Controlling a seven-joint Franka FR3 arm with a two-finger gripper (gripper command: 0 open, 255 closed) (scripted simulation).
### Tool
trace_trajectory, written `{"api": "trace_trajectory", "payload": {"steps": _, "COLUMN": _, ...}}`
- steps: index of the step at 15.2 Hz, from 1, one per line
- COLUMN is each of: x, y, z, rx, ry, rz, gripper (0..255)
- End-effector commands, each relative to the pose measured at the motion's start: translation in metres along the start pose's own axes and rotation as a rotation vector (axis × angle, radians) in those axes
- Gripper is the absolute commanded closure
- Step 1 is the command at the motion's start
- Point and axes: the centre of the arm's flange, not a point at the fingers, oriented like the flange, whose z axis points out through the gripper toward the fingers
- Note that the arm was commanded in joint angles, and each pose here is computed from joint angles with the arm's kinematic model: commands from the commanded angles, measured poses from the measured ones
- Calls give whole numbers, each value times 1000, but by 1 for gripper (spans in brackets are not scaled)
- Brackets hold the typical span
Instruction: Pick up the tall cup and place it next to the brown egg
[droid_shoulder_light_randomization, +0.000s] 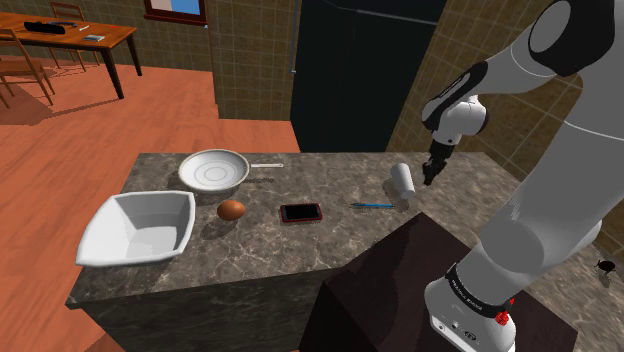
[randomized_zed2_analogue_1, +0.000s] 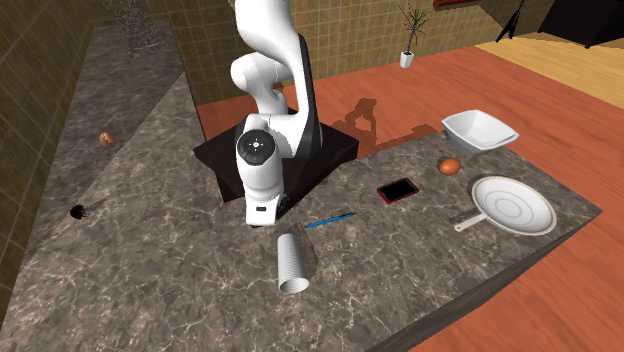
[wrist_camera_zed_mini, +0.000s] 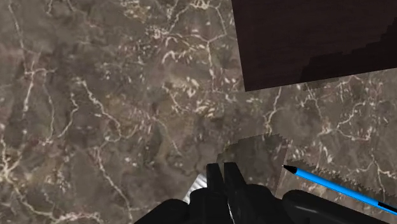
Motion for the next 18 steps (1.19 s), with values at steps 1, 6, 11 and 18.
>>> {"api": "trace_trajectory", "payload": {"steps": 1, "x": 0, "y": 0, "z": 0, "rx": 0, "ry": 0, "rz": 0, "gripper": 255}}
{"api": "trace_trajectory", "payload": {"steps": 6, "x": 0, "y": 0, "z": 0, "rx": 0, "ry": 0, "rz": 0, "gripper": 0}}
{"api": "trace_trajectory", "payload": {"steps": 11, "x": 16, "y": -26, "z": 29, "rx": -95, "ry": 339, "rz": 443, "gripper": 0}}
{"api": "trace_trajectory", "payload": {"steps": 18, "x": 30, "y": -22, "z": 62, "rx": -109, "ry": 387, "rz": 506, "gripper": 0}}
